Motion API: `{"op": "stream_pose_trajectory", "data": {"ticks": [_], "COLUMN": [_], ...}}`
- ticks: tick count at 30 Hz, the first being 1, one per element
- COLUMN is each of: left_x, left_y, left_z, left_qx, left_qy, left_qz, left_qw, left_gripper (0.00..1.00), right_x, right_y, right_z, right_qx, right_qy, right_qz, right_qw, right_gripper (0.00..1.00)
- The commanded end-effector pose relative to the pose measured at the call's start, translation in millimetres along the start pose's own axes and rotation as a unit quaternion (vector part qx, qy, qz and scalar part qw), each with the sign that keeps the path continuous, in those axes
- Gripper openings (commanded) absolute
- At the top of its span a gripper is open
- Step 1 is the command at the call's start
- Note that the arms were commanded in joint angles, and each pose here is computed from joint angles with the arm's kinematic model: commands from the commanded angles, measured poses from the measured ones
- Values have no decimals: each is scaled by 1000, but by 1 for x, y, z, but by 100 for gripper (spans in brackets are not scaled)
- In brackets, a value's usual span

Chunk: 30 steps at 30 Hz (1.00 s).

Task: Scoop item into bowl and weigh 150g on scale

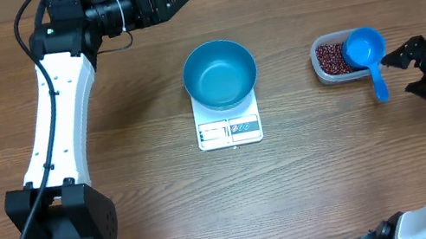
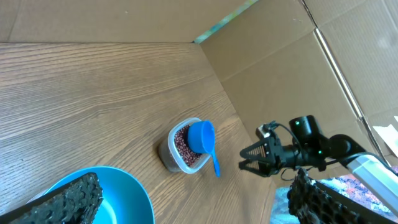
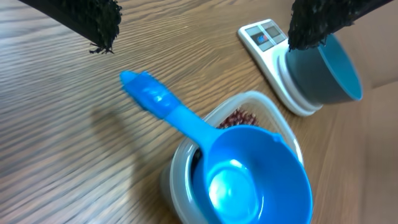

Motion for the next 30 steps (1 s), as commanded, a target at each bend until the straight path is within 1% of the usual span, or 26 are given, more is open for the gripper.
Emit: {"op": "stream_pose_trajectory", "data": {"ticks": [1,5,6,10,12,13,17,19,21,22,27,29,30], "left_x": [-4,-4,-3,-3,-2,-2,-2,-2,-2,-2,-2,-2,-2], "left_y": [7,7,7,7,7,7,7,7,7,7,7,7,7], "left_z": [-17,-16,-16,-16,-16,-16,-16,-15,-15,-15,-15,-15,-15], "left_qx": [3,3,2,2,1,1,1,1,1,1,0,0,0], "left_qy": [-30,-29,-29,-36,-37,-37,-44,-47,-50,-50,-57,-57,-57], "left_qz": [-10,-9,-9,-8,-7,-7,-7,-6,-6,-7,-6,-7,-7], "left_qw": [999,1000,1000,999,999,999,999,999,999,999,998,998,998], "left_gripper": [100,99,100,99,99,99,100,100,100,99,100,99,100], "right_x": [-10,-6,-3,11,16,20,26,28,29,30,36,35,34], "right_y": [8,9,6,-13,-22,-27,-40,-47,-48,-49,-66,-68,-66], "right_z": [-7,-37,-41,-46,-45,-47,-61,-53,-35,-32,-42,-37,-29], "right_qx": [34,117,123,94,56,32,9,-60,-150,-174,-185,-212,-241], "right_qy": [2,-76,-94,-114,-124,-133,-140,-106,-64,-58,-33,-8,10], "right_qz": [-17,-22,-19,-1,5,6,-4,-14,-29,-35,-63,-81,-93], "right_qw": [999,990,988,989,991,991,990,992,986,982,980,974,966], "right_gripper": [89,94,95,95,95,95,94,94,92,91,90,90,90]}}
Point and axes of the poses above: each gripper's point midway between its finger pads, its own y axis back along the fingers, its own z axis along the line the jaws close on, x = y × z, the point moved 1 cm from there along y, back along the fingers, and after that the axes turned 7 degrees about y, right-handed, at the moved point
